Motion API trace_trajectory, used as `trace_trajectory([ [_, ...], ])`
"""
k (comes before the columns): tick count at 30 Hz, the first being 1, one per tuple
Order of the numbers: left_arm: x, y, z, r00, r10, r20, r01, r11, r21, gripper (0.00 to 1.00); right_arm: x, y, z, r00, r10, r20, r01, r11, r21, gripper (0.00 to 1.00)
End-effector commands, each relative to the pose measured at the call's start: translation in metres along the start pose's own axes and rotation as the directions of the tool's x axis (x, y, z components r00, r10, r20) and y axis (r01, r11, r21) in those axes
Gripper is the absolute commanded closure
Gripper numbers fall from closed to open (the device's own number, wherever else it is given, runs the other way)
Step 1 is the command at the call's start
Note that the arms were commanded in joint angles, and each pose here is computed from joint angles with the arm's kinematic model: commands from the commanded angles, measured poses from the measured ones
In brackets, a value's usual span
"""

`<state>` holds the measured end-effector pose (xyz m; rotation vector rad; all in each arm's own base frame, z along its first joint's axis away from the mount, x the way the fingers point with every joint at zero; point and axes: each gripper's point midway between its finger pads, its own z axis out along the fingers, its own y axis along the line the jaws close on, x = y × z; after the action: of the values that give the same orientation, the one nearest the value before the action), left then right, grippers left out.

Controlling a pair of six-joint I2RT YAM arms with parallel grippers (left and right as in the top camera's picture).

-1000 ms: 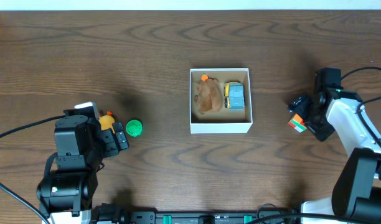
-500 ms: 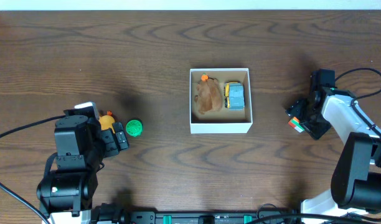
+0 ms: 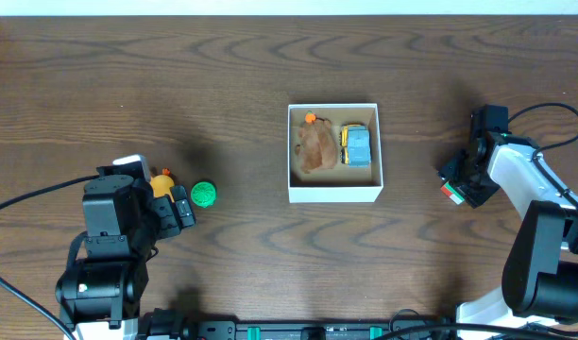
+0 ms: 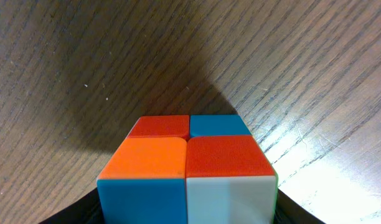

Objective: Pack container
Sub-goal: 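Move the right gripper to the Rubik's cube and grasp it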

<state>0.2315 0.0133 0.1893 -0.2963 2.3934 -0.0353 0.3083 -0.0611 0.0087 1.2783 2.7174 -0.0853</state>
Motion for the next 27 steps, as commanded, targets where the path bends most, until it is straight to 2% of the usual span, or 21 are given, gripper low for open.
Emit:
trace_trajectory([
  [1,-0.002,0.001,-0.001,1.000,-0.008,0.006,0.008,1.000,-0.005,0.02,0.004,-0.001,0.003,1.000,-0.008,-0.009,0.008,1.000,0.014,0.48],
  [6,-0.002,0.001,-0.001,1.000,-0.008,0.006,0.008,1.000,-0.005,0.02,0.006,-0.002,0.003,1.000,-0.009,-0.017,0.009,1.000,0.016,0.54],
  [9,-0.002,0.001,-0.001,1.000,-0.008,0.006,0.008,1.000,-0.005,0.02,0.009,-0.005,0.002,0.999,-0.010,-0.031,0.011,1.000,0.025,0.63],
  [11,-0.002,0.001,-0.001,1.000,-0.008,0.006,0.008,1.000,-0.005,0.02,0.011,-0.006,0.002,0.999,-0.010,-0.040,0.012,0.999,0.032,0.78],
  [13,-0.002,0.001,-0.001,1.000,-0.008,0.006,0.008,1.000,-0.006,0.02,0.013,-0.008,0.001,0.999,-0.011,-0.045,0.013,0.999,0.037,0.98],
  [16,-0.002,0.001,-0.001,1.000,-0.008,0.006,0.008,1.000,-0.005,0.01,0.013,-0.006,-0.008,0.999,-0.015,-0.041,0.016,1.000,0.023,0.99],
  [19,-0.002,0.001,-0.001,1.000,-0.008,0.006,0.008,1.000,-0.005,0.02,0.006,0.008,-0.032,0.996,-0.092,0.009,0.092,0.995,-0.023,0.99],
  [23,-0.002,0.001,-0.001,1.000,-0.008,0.006,0.008,1.000,-0.006,0.02,0.002,0.045,-0.092,0.968,-0.208,0.138,0.224,0.967,-0.119,0.99],
  [27,-0.002,0.001,-0.001,1.000,-0.008,0.006,0.008,1.000,-0.006,0.02,0.020,0.098,-0.171,0.887,-0.335,0.319,0.419,0.874,-0.247,0.99],
])
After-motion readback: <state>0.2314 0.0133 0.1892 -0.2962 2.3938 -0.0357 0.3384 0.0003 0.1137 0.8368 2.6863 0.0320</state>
